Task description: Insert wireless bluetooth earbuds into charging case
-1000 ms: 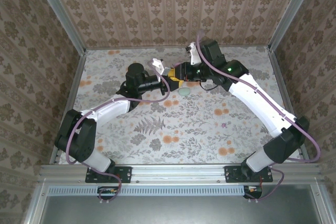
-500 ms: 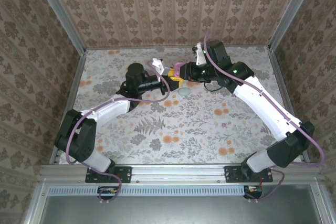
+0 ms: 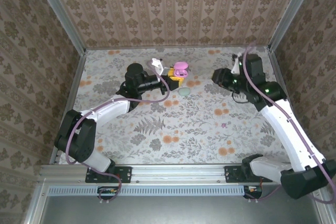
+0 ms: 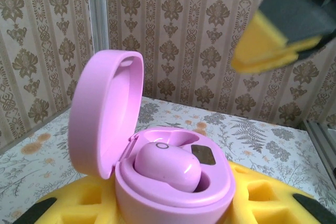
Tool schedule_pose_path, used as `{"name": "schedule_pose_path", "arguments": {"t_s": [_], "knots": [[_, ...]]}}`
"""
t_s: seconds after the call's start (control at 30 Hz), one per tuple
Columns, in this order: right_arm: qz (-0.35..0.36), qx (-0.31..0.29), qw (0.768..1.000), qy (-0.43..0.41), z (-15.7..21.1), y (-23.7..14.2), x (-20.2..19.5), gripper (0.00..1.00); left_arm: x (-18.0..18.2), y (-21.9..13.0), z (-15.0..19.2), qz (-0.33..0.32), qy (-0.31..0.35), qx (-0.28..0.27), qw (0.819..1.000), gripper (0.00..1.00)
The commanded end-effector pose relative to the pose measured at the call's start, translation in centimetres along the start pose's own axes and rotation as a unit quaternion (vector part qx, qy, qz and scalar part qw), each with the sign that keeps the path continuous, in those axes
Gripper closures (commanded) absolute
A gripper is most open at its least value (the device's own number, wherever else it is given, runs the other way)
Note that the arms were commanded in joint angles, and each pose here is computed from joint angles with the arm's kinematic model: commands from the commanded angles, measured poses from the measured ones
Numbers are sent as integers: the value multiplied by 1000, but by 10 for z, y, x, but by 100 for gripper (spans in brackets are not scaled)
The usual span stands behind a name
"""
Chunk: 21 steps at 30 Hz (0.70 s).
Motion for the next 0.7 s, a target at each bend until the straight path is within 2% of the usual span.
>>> {"name": "schedule_pose_path", "arguments": {"t_s": [0.0, 0.17, 0.27, 0.47, 0.67], "knots": [[101, 103, 987, 74, 55, 19, -49, 65, -13, -6, -10, 18, 29, -15, 999, 70], [162, 181, 960, 141, 124, 39, -95, 61, -16, -8, -9, 21, 18, -14, 1000, 70], [172, 200, 953, 146, 143, 48, -105, 61, -16, -9, -8, 23, 16, -13, 1000, 70], [193, 259, 939, 119, 149, 66, -114, 61, -15, -7, -10, 26, 14, -11, 1000, 70], [200, 288, 931, 99, 148, 80, -117, 62, -16, -7, -13, 22, 13, -15, 1000, 70]]}}
Point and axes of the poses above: each hand's point on the last joint's axis, 136 mm out from that joint toward the fingers, its own y axis out along the fingers, its own x axis along the line the jaws close on, z = x × y, the point moved 9 cm from there along -y, back along the fingers, and after that the axes turned 14 degrees about -y, right-handed, at the moved point
